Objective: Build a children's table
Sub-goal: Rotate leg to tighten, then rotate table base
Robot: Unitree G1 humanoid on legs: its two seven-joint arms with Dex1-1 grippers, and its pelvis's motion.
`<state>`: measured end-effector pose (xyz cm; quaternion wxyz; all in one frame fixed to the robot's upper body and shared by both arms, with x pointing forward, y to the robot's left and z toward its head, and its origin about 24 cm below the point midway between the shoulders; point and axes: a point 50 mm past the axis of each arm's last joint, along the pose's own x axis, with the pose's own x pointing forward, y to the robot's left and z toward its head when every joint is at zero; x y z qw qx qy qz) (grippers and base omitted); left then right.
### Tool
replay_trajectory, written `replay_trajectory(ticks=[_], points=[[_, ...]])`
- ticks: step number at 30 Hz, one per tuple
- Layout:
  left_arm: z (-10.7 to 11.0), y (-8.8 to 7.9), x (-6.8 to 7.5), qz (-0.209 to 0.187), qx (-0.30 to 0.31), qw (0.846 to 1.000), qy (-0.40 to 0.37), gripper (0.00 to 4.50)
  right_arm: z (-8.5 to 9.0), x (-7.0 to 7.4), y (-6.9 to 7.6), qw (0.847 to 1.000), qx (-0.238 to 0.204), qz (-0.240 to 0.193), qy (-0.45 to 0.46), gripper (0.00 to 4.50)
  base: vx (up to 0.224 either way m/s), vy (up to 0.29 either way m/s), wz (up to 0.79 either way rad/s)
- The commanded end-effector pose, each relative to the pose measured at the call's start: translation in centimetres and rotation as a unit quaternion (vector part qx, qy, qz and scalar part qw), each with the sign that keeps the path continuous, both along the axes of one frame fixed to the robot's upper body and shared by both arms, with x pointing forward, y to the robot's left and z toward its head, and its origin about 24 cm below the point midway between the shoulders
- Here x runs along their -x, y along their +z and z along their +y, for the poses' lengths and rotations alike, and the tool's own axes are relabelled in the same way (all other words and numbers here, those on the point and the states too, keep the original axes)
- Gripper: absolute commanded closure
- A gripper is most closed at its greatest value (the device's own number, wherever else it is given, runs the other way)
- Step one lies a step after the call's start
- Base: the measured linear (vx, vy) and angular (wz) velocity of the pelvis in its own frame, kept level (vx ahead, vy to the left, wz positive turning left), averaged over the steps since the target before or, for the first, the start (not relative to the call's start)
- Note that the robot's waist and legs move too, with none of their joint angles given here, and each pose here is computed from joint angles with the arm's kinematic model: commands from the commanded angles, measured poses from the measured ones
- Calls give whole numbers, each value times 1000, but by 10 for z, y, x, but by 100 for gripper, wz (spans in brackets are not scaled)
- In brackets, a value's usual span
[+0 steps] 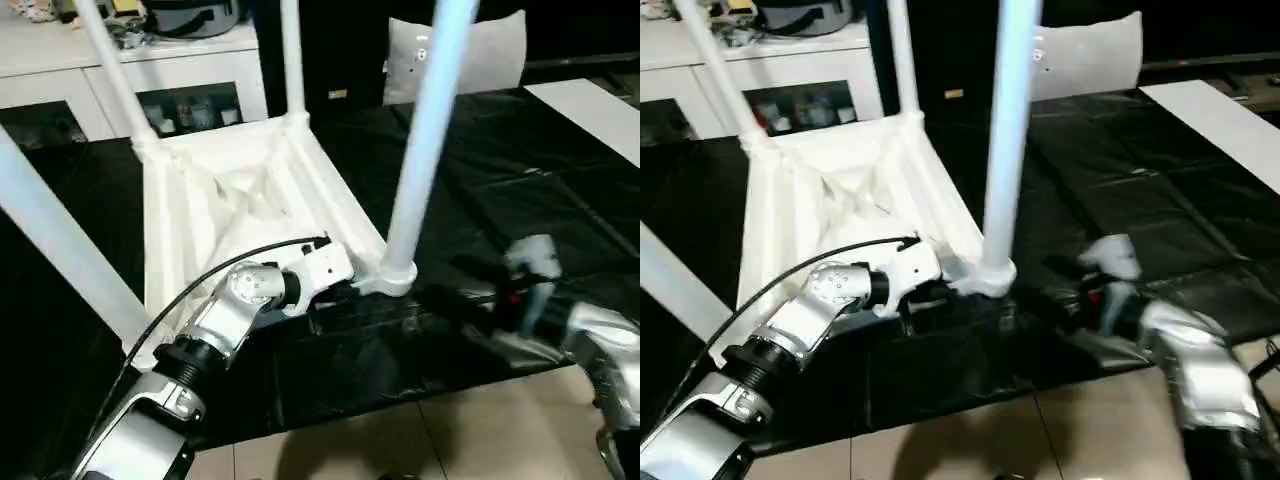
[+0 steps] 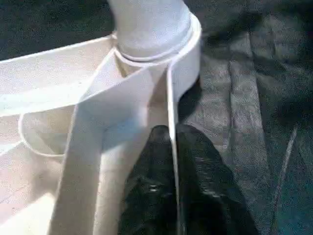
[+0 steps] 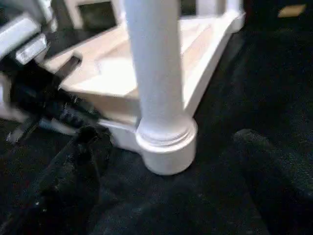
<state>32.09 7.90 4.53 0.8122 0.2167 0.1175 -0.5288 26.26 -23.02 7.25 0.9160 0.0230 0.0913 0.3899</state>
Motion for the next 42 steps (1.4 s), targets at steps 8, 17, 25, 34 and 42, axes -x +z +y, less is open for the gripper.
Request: replay_trajectory(ticks=[8, 17, 25, 34, 42], points=[[10, 18, 9, -42, 141, 983, 110, 316, 40, 9, 0, 1000, -24, 2, 1, 0, 0, 0, 0], [20, 31, 31, -70, 209, 953, 210, 316, 67, 18, -5, 1000, -12, 6, -13, 0, 0, -4, 4], [28, 31, 40, -67, 233, 935, 258, 316, 74, 13, -1, 999, -7, -29, -13, 0, 13, -108, 31], [36, 21, 65, -14, 241, 947, 210, 236, 85, 4, 7, 999, -11, -46, 9, 0, -7, 19, -1], [57, 18, 86, 14, 209, 960, 185, 175, 81, -22, 11, 996, 8, -69, -63, 0, -8, 15, 0]])
